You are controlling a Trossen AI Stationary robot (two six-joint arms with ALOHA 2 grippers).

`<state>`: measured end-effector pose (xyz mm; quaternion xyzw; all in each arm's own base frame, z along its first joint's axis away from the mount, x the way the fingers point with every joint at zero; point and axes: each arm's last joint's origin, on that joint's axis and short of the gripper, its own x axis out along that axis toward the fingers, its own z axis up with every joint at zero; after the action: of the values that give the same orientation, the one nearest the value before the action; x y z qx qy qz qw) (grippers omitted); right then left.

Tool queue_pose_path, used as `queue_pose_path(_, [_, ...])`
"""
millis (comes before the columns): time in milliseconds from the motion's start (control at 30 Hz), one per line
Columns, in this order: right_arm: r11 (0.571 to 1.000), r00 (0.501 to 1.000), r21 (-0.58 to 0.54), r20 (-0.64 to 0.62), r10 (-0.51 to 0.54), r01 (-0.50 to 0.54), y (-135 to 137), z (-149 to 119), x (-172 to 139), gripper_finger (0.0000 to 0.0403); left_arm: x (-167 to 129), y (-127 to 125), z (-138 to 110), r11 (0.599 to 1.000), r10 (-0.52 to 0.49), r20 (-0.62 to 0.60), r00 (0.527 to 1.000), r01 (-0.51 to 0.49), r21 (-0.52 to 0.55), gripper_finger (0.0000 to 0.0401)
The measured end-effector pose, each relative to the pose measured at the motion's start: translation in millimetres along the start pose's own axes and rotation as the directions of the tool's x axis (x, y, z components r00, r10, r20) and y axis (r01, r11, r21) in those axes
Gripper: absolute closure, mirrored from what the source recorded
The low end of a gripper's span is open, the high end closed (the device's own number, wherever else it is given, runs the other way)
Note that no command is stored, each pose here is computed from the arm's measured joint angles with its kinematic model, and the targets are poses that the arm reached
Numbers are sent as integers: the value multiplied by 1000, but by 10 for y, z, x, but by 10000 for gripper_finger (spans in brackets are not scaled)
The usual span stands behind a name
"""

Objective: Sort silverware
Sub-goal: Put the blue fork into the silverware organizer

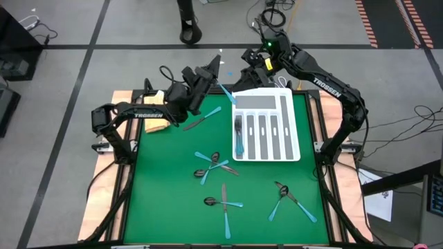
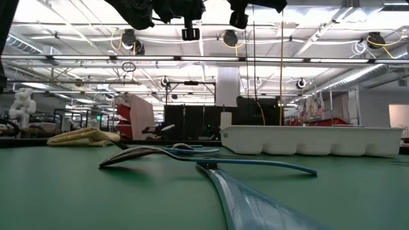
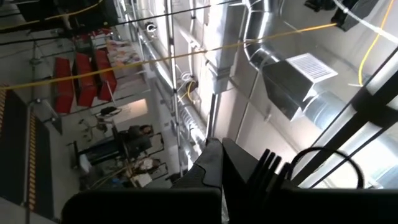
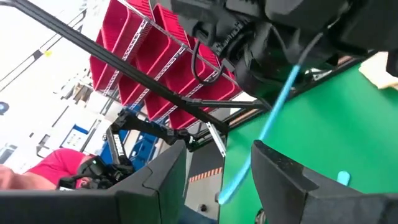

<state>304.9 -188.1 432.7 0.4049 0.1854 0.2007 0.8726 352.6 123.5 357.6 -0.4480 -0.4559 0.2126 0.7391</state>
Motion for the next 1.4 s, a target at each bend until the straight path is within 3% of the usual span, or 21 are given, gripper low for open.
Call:
queue_pose_path(367, [991, 997, 117, -46, -58, 63, -120, -100, -89, 236, -2, 69, -58, 1000, -11, -28, 1000, 11, 3, 401])
queue_pose_path(567, [968, 994, 252, -103, 40, -13, -247, -102, -2, 236, -3, 68, -75, 999, -34, -75, 997, 35, 9, 401])
queue_pose_path(900, [945, 980, 322, -166, 110, -51, -495, -130, 216, 240, -3, 67, -81, 999, -45, -95, 994, 46, 13, 401])
queue_pose_path(1033, [962, 977, 258, -169, 131, -85, -479, -126, 203, 272, -3, 70, -84, 999, -43, -99, 994, 45, 16, 401])
queue_pose_path(1233, [979, 977, 179, -168, 132, -101, -460, -124, 202, 385, 9, 112, -87, 999, -16, -120, 993, 20, 32, 401])
queue_pose_path(1400, [979, 978, 180, -165, 124, -94, -462, -122, 203, 377, 5, 150, -111, 998, 20, -143, 990, -12, 57, 401])
